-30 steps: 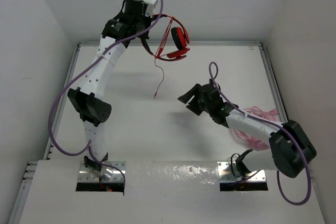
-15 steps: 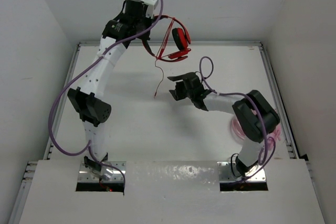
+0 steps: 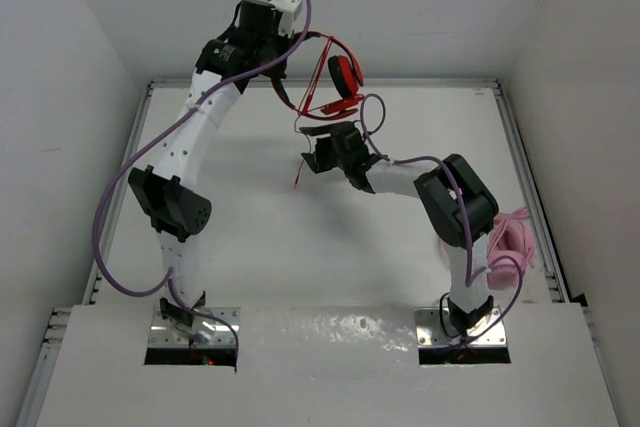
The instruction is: Wrap the headphones
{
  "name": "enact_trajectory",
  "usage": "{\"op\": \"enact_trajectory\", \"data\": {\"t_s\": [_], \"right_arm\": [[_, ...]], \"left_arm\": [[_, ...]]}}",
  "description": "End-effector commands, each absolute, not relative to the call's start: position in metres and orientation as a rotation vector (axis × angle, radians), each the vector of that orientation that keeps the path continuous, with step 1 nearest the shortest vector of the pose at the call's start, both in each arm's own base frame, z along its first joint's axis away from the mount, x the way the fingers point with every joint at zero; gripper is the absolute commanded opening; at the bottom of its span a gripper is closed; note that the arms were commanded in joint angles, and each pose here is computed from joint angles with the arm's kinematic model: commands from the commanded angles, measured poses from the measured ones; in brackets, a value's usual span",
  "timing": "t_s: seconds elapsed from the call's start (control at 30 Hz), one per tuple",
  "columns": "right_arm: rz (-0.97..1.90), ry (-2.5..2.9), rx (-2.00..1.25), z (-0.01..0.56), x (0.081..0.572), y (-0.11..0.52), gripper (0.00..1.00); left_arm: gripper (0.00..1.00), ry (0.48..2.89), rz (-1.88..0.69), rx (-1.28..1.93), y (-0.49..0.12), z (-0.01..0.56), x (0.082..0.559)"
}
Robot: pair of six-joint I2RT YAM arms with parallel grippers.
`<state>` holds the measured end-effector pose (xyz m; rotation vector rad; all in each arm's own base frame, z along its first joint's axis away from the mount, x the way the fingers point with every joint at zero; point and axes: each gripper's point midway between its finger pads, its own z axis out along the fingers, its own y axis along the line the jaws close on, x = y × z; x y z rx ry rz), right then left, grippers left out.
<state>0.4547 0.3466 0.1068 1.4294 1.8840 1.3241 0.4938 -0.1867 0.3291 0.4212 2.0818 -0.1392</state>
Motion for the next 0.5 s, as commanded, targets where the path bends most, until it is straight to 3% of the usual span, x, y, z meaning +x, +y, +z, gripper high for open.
{"op": "enact_trajectory", "data": {"t_s": [0.0,0.1,0.13,0.23,0.3,0.47], "right_arm": [[1.562,1.637,1.871,0.133,0.470,0.358,0.68],[1.516,1.630,1.889,0.120,0.471,0.353,0.60],[1.483,1.613,1.895,0.113,0.475,0.348,0.47],[1.417,1.609,1.889,0.093,0.483,0.335,0.24],[1.358,1.589,1.793,0.081,0.500,0.317,0.00],[1.391,1.505,1.629,0.099,0.529,0.280,0.00]], "left_arm": [[0.00,1.923,-0.212,0.348,-0.185,0.391,0.487],[0.00,1.918,-0.224,0.353,-0.187,0.393,0.484],[0.00,1.915,-0.229,0.359,-0.187,0.395,0.484],[0.00,1.898,-0.284,0.442,-0.197,0.399,0.476],[0.00,1.870,-0.369,0.596,-0.215,0.399,0.462],[0.00,1.911,-0.454,0.885,-0.230,0.360,0.434]]}}
